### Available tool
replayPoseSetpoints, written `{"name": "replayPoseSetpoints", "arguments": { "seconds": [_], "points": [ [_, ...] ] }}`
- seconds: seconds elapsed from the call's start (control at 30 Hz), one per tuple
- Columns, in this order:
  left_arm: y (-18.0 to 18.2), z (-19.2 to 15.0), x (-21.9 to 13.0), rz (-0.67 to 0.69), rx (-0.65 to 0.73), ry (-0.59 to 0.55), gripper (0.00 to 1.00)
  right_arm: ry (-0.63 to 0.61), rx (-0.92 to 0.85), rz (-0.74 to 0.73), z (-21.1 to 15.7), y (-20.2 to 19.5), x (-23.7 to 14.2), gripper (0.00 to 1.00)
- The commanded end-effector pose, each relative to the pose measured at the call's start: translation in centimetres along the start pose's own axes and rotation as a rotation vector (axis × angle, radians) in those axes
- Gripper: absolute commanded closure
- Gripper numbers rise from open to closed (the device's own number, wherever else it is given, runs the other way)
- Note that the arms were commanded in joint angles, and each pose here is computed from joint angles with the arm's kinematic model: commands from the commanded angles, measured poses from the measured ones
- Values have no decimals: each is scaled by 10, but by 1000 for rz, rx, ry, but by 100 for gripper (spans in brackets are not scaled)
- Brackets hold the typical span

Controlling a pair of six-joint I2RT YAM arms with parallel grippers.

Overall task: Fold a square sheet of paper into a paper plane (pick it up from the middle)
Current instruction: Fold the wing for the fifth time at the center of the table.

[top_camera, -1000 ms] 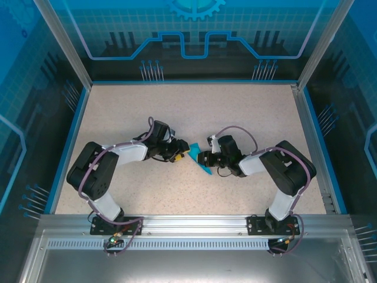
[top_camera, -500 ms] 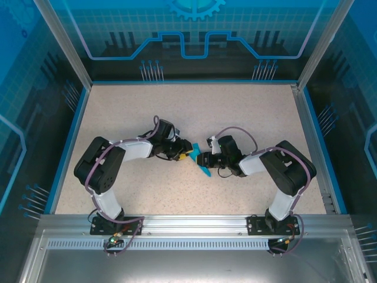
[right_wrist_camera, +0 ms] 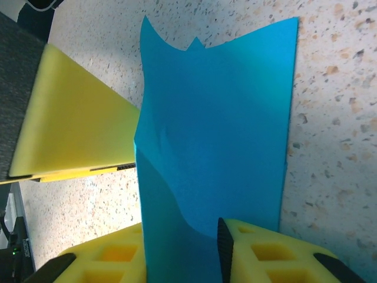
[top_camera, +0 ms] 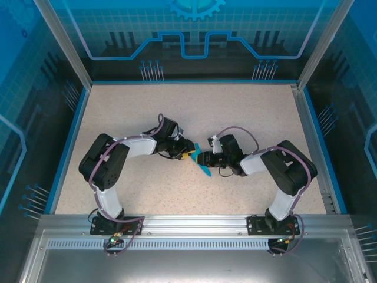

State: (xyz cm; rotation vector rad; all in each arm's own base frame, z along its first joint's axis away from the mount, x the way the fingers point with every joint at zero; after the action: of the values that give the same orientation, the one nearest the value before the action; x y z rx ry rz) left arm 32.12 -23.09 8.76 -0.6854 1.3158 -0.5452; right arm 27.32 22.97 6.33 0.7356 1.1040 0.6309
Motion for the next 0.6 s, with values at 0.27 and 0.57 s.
{"name": "replayPoseSetpoints", "arguments": {
  "seconds": [0.27, 0.57],
  "points": [
    [1, -3, 8, 35, 8, 63, 65, -14, 43, -10, 10, 4, -9, 64],
    [1, -3, 10, 43, 12, 75, 65, -8, 49, -12, 13, 7, -10, 63]
  ]
}}
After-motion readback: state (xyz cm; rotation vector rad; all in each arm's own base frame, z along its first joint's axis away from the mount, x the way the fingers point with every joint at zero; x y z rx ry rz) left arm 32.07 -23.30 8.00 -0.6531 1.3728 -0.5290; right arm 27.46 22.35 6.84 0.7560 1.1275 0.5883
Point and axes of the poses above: each hand's point on the last joint's axis, 136 mm out from that joint toward the fingers, its own x axis out along the fingers, its own y axis along the line the jaws close on, z = x × y, the point moved 6 cm from there along -x, back along the fingers, and after that the axes turned 13 degrees about x, right-handed, at the moved point
